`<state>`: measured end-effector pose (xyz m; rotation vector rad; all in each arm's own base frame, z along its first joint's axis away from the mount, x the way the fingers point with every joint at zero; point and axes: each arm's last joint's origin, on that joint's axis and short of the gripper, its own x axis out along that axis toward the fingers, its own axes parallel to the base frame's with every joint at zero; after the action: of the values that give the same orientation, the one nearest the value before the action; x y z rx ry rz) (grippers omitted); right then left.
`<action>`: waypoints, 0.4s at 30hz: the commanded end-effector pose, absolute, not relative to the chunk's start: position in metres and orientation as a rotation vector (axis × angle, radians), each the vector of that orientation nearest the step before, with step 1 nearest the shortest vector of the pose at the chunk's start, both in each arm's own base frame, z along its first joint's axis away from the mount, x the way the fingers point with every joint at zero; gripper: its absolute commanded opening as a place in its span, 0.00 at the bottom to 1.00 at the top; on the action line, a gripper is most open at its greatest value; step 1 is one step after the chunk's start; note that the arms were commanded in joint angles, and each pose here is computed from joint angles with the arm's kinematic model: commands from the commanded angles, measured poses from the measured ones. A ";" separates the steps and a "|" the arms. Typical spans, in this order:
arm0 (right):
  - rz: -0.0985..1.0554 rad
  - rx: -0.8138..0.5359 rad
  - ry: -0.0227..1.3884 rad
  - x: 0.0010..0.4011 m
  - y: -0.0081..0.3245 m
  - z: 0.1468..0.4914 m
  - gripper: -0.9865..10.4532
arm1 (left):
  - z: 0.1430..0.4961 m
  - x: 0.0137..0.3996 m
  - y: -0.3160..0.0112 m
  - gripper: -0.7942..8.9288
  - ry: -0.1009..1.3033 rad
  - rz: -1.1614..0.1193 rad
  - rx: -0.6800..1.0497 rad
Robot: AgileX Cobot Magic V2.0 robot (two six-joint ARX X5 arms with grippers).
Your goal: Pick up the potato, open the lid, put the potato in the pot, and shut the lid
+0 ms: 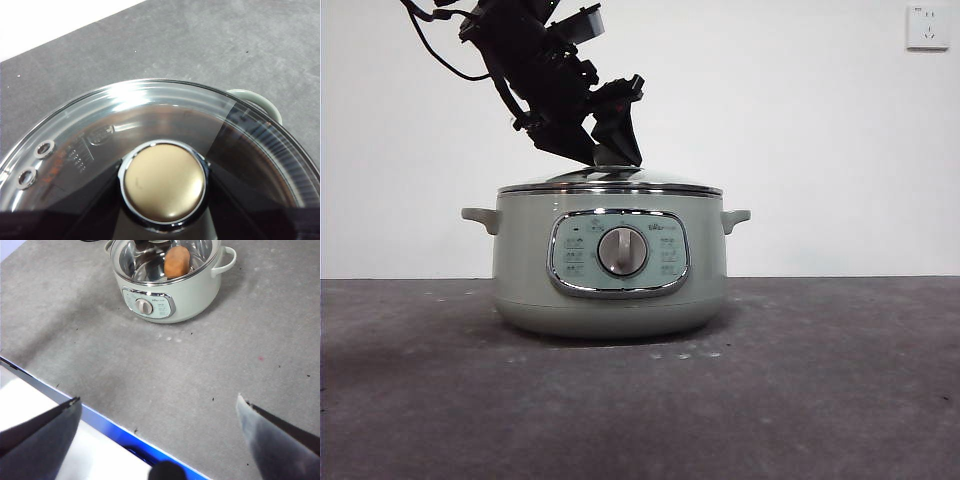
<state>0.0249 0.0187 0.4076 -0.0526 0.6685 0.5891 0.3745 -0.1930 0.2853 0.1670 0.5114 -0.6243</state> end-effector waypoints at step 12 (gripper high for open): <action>0.570 -0.063 0.695 0.024 0.018 0.404 0.55 | 0.287 0.376 -0.194 0.44 0.512 -0.631 0.169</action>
<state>0.0251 0.0184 0.4076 -0.0562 0.6665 0.5786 0.3742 -0.1929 0.2861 0.1676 0.5193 -0.6249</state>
